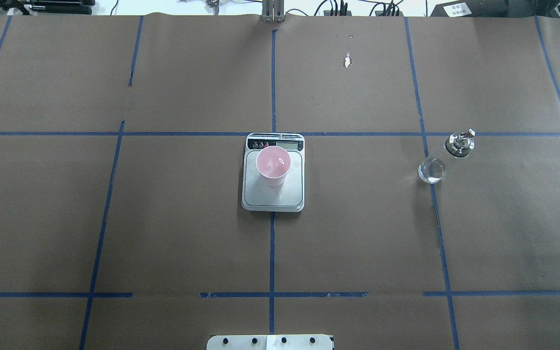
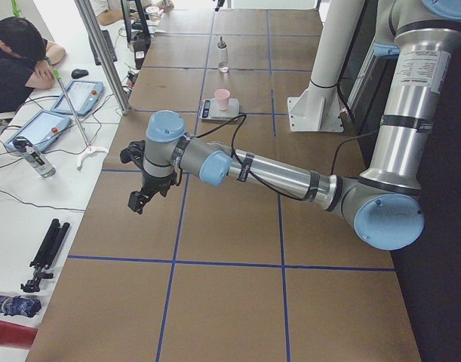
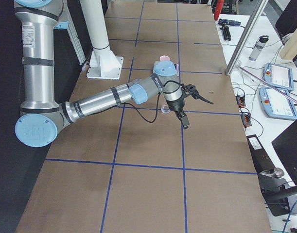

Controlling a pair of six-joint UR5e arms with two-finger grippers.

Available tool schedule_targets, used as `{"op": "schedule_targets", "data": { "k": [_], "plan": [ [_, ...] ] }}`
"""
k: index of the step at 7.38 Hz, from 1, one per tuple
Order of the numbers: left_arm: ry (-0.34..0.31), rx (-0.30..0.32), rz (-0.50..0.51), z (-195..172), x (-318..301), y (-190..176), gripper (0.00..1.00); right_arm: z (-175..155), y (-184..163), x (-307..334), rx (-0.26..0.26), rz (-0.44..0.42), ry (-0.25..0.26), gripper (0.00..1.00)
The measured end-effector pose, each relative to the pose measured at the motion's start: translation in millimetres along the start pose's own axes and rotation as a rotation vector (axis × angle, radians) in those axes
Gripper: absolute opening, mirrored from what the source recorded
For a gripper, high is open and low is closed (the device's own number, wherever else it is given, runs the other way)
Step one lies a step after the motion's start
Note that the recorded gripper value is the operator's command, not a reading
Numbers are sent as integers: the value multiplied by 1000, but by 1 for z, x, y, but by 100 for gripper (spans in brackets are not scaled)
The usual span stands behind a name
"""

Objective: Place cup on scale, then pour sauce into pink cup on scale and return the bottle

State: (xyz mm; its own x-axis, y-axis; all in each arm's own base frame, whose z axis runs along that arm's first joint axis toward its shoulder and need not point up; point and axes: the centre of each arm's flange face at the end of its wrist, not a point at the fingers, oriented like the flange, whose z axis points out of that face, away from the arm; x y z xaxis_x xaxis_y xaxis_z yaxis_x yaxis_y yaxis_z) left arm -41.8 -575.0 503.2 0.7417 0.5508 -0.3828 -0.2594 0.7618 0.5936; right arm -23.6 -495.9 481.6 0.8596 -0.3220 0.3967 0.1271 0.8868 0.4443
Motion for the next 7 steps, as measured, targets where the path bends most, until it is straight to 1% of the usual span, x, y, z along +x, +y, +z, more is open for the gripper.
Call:
{"op": "schedule_targets", "data": {
  "k": [1, 3, 4, 5, 6, 7],
  "plan": [
    [0, 0, 0, 0, 0, 0, 100, 5, 3, 12, -48, -5, 11, 100],
    [0, 0, -1, 0, 0, 0, 100, 15, 3, 34, -163, 55, 19, 100],
    [1, -2, -3, 0, -1, 1, 100, 23, 8, 47, -209, 91, -4, 100],
    [3, -7, -8, 2, -2, 2, 100, 32, 18, 71, -240, 142, -70, 100],
    [7, -22, -19, 7, -5, 6, 100, 40, 30, 96, -252, 196, -148, 100],
    [17, -51, -41, 16, -10, 13, 100, 47, 41, 110, -261, 241, -201, 100]
  ]
}}
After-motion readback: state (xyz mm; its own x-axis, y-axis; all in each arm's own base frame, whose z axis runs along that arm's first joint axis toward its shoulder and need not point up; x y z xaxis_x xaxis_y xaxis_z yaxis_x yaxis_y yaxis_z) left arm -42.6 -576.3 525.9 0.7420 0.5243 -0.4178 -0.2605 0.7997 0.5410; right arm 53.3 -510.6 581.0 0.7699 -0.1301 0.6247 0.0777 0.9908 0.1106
